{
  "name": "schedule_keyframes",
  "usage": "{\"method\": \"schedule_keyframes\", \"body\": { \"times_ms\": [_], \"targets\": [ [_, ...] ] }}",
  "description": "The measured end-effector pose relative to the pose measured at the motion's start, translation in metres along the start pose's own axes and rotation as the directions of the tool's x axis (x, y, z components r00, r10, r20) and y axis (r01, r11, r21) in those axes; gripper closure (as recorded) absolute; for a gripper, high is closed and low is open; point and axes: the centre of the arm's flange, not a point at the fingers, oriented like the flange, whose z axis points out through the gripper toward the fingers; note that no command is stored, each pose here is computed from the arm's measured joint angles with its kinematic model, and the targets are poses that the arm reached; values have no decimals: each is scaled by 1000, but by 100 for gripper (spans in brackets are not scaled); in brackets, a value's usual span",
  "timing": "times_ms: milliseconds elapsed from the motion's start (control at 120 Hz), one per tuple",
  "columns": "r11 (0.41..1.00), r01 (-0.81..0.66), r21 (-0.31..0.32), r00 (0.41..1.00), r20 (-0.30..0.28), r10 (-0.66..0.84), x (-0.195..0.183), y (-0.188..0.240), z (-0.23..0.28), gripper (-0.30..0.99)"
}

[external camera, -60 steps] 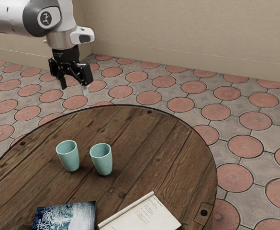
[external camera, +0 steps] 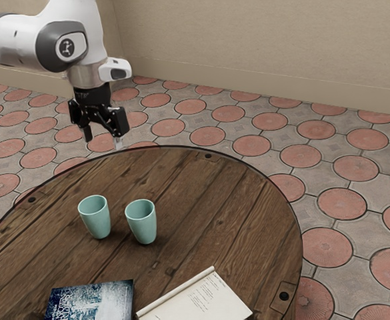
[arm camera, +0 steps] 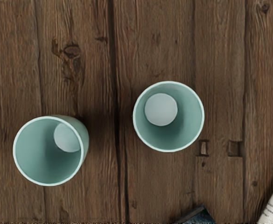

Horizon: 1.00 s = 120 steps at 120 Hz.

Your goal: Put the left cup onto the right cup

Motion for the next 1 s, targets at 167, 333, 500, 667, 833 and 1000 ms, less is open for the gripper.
{"method": "schedule_keyframes", "body": {
  "times_ms": [167, 333, 500, 667, 833, 1000],
  "targets": [
    [999, 40, -12, 999, 5, -40, -13, -19, 34, 0],
    [997, 74, -18, 997, 11, -74, -26, -34, 68, 0],
    [995, 98, -20, 995, 22, -98, -28, -43, 93, 5],
    [992, 126, -19, 992, 31, -125, -22, -55, 115, 15],
    [988, 154, -17, 987, 38, -154, -15, -68, 131, 25],
    [983, 180, -22, 982, 51, -179, -8, -77, 148, 30]
  ]
}}
